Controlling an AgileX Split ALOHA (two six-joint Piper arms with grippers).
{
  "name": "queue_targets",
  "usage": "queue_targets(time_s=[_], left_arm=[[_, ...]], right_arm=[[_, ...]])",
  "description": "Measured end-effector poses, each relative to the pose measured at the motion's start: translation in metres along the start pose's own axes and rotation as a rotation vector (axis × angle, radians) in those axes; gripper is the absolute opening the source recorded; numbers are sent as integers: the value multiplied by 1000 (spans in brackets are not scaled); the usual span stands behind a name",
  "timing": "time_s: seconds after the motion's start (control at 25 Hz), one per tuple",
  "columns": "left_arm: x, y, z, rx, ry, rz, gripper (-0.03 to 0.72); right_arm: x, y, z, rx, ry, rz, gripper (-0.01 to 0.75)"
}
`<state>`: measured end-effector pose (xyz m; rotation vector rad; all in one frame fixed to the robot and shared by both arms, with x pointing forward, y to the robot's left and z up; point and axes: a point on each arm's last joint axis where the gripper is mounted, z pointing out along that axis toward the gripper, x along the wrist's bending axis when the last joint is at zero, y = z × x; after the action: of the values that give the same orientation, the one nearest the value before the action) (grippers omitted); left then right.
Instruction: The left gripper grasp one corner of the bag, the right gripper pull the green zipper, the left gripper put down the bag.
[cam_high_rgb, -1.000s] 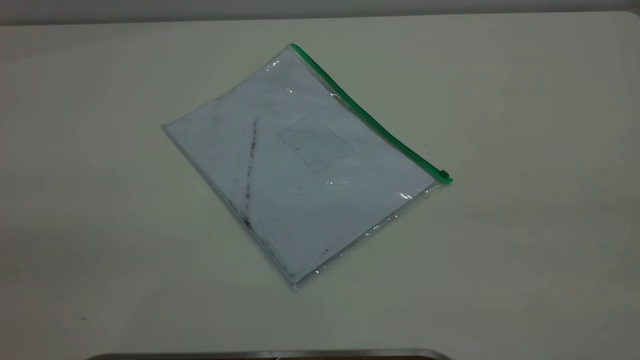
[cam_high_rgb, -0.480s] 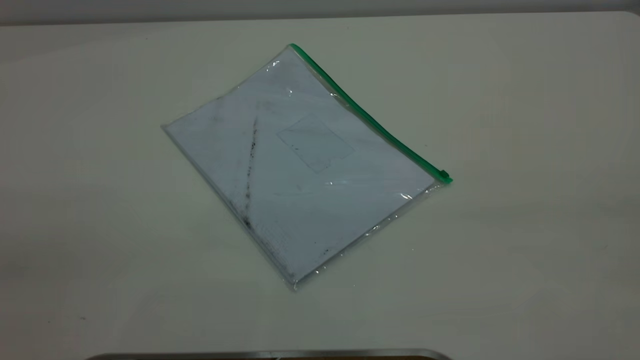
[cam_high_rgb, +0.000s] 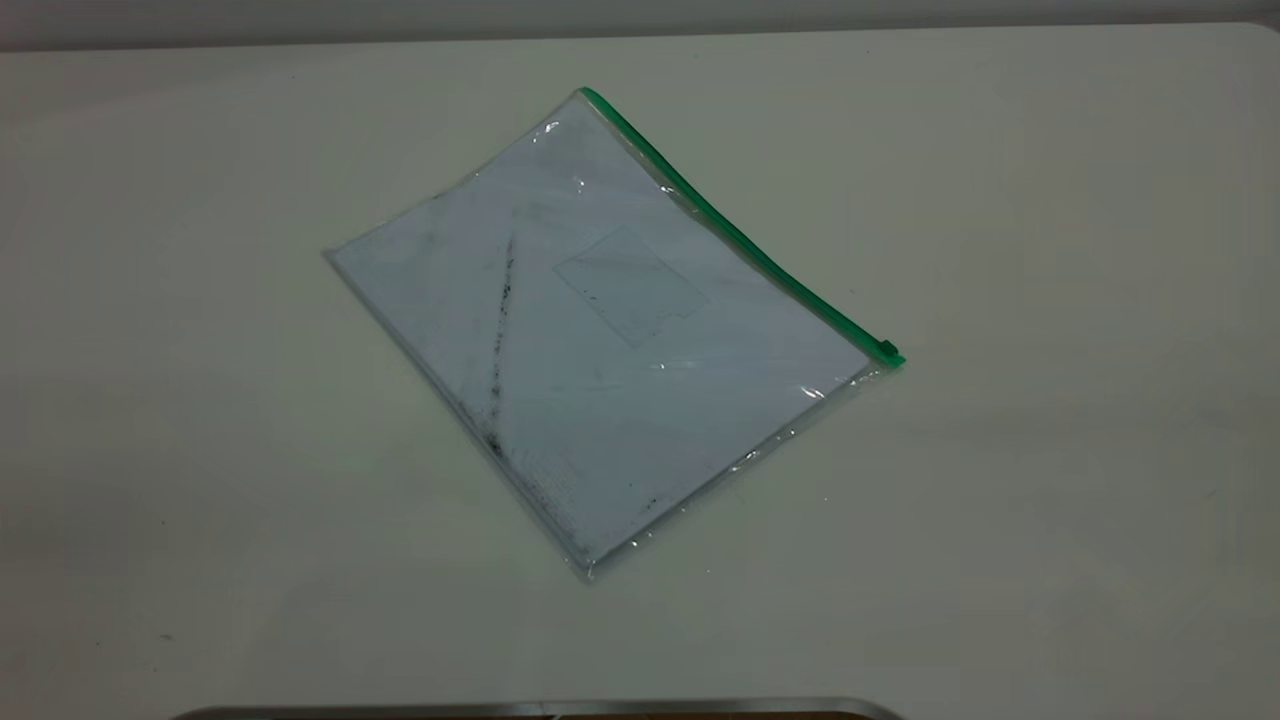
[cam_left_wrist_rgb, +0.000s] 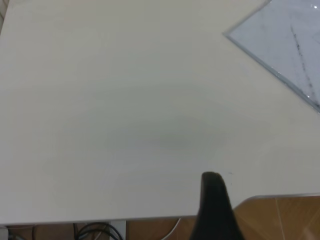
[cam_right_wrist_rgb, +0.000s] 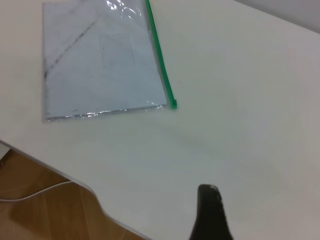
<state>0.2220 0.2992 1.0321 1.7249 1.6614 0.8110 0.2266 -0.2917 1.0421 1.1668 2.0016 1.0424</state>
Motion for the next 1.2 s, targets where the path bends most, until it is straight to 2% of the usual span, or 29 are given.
queue_targets(time_s=[0.12,0.32,0.48,0.88,1.2], left_arm=[[0,0,0,0,0,0,590],[0,0,0,0,0,0,590],[0,0,0,0,0,0,590],[0,0,0,0,0,0,590],[0,0,0,0,0,1,590]], right_arm=[[0,0,0,4,-32,20,578],[1,2,3,23,-198,121,578],[2,3,4,34,-293,182,578],[-4,0,2,41,-386,282,578],[-5,0,2,38,-389,287,578]])
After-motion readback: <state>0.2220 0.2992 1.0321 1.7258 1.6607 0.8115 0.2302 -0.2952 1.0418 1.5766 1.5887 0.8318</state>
